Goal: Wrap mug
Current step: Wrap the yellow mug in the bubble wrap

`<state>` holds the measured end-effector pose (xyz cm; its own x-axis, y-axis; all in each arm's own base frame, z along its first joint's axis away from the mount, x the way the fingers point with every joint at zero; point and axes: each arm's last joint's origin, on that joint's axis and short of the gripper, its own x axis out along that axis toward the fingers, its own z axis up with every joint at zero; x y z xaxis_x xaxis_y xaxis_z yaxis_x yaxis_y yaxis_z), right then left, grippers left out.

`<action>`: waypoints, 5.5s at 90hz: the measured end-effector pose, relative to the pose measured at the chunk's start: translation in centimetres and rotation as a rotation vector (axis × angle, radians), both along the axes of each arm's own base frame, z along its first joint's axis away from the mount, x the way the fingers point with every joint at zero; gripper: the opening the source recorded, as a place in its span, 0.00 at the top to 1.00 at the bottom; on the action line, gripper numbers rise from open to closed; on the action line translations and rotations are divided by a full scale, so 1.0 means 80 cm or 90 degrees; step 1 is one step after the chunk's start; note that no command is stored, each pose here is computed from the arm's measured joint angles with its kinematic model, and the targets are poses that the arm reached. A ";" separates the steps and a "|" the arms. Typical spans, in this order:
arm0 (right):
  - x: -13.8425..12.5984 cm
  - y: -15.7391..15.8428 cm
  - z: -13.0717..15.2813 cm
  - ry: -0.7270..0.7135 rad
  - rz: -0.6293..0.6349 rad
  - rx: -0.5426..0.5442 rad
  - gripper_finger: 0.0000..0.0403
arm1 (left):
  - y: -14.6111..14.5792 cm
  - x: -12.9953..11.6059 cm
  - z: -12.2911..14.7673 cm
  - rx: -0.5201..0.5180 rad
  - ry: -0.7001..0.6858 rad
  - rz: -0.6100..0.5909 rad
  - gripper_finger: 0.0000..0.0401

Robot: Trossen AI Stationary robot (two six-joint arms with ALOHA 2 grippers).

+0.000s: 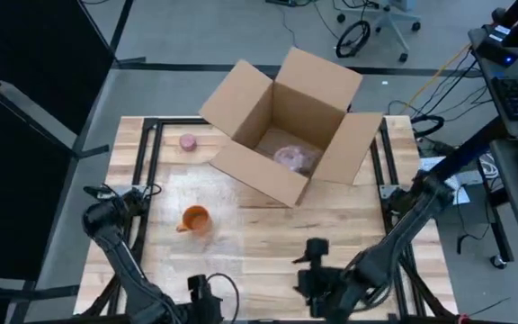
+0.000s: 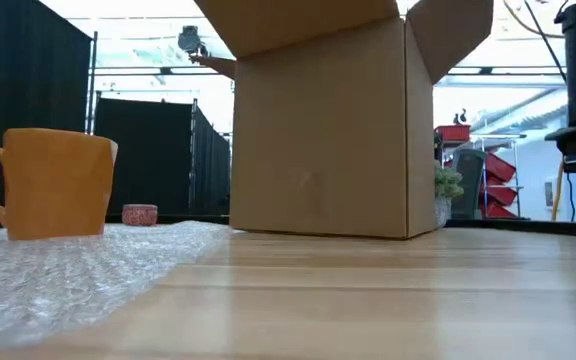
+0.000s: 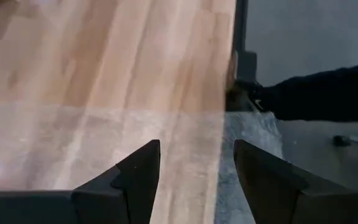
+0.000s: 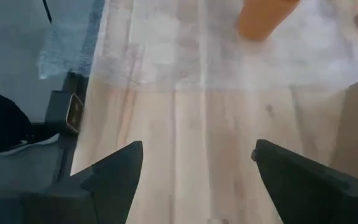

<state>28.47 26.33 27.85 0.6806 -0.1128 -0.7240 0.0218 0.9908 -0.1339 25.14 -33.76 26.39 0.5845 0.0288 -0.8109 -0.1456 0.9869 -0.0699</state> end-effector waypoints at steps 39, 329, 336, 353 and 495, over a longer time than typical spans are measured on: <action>0.042 0.057 -0.078 -0.070 -0.010 0.084 0.27 | -0.024 0.022 -0.044 -0.090 0.030 0.033 0.52; 0.148 0.006 -0.085 -0.143 0.120 -0.176 0.27 | 0.149 0.023 0.068 0.182 0.194 -0.049 1.00; 0.157 0.001 -0.074 -0.160 0.140 -0.192 0.27 | 0.160 0.025 0.068 0.208 0.215 -0.051 1.00; 0.186 -0.040 -0.071 -0.160 0.162 -0.192 0.27 | 0.177 0.035 0.068 0.264 0.236 -0.089 1.00; 0.270 -0.191 -0.199 -0.071 0.095 0.094 0.43 | 0.109 -0.138 0.120 0.160 -0.073 0.027 1.00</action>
